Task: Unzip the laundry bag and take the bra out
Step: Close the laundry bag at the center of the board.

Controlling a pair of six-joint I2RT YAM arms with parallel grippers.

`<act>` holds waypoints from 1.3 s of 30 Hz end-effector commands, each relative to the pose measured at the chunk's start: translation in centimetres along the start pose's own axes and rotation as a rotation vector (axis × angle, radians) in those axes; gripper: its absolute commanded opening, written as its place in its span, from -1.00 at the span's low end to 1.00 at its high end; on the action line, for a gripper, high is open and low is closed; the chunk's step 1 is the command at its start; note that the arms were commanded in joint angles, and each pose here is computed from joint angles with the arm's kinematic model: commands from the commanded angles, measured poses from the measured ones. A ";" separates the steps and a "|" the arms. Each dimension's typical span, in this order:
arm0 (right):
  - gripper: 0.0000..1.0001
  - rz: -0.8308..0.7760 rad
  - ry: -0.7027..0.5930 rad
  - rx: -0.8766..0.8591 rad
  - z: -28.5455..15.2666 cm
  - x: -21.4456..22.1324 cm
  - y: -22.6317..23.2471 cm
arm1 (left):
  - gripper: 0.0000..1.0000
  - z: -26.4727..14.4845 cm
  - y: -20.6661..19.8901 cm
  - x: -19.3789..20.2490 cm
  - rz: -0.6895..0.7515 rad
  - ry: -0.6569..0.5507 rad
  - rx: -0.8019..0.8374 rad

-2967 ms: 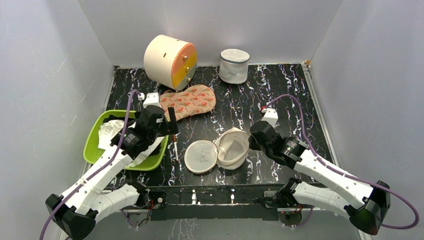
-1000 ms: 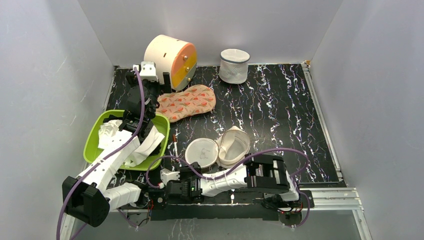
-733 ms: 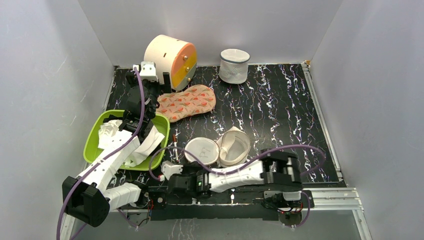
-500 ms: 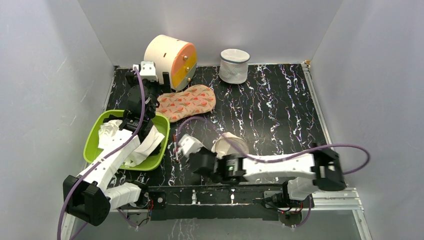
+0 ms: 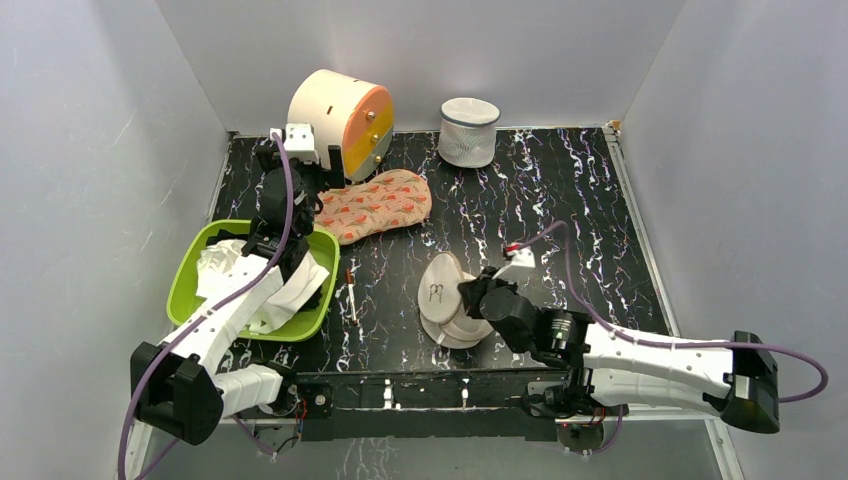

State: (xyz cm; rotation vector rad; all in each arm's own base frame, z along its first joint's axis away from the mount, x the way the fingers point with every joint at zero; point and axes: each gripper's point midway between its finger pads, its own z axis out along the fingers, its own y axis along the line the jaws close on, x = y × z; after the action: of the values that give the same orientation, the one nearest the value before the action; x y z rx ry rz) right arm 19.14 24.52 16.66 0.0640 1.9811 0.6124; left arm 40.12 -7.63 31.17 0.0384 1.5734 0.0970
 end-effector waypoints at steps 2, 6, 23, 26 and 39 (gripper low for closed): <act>-1.00 0.345 -0.040 0.160 -0.5 0.1 -4.0 | 0.97 0.2 -0.1 -1.3 -0.037 -0.029 0.012; -1.00 0.354 0.037 0.314 -0.9 3.2 -7.3 | 0.97 0.2 -0.3 -1.2 -0.042 -0.026 0.018; -1.00 0.219 0.214 0.605 -0.2 10.0 -13.9 | 0.97 0.3 -0.4 -1.0 -0.044 -0.022 0.025; -0.89 0.193 0.206 0.585 -0.1 9.0 -13.3 | 0.97 0.3 -0.5 -1.1 -0.046 -0.021 0.027; 0.22 -0.001 0.109 0.526 -0.6 -0.4 -9.1 | 0.97 0.1 -2.1 -1.1 -0.086 -0.008 0.110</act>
State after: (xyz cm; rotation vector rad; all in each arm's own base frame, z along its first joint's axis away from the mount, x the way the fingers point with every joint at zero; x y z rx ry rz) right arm 19.17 16.64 8.91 0.4328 2.2867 0.1188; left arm 40.22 -8.96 30.06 0.0643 1.6097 0.0167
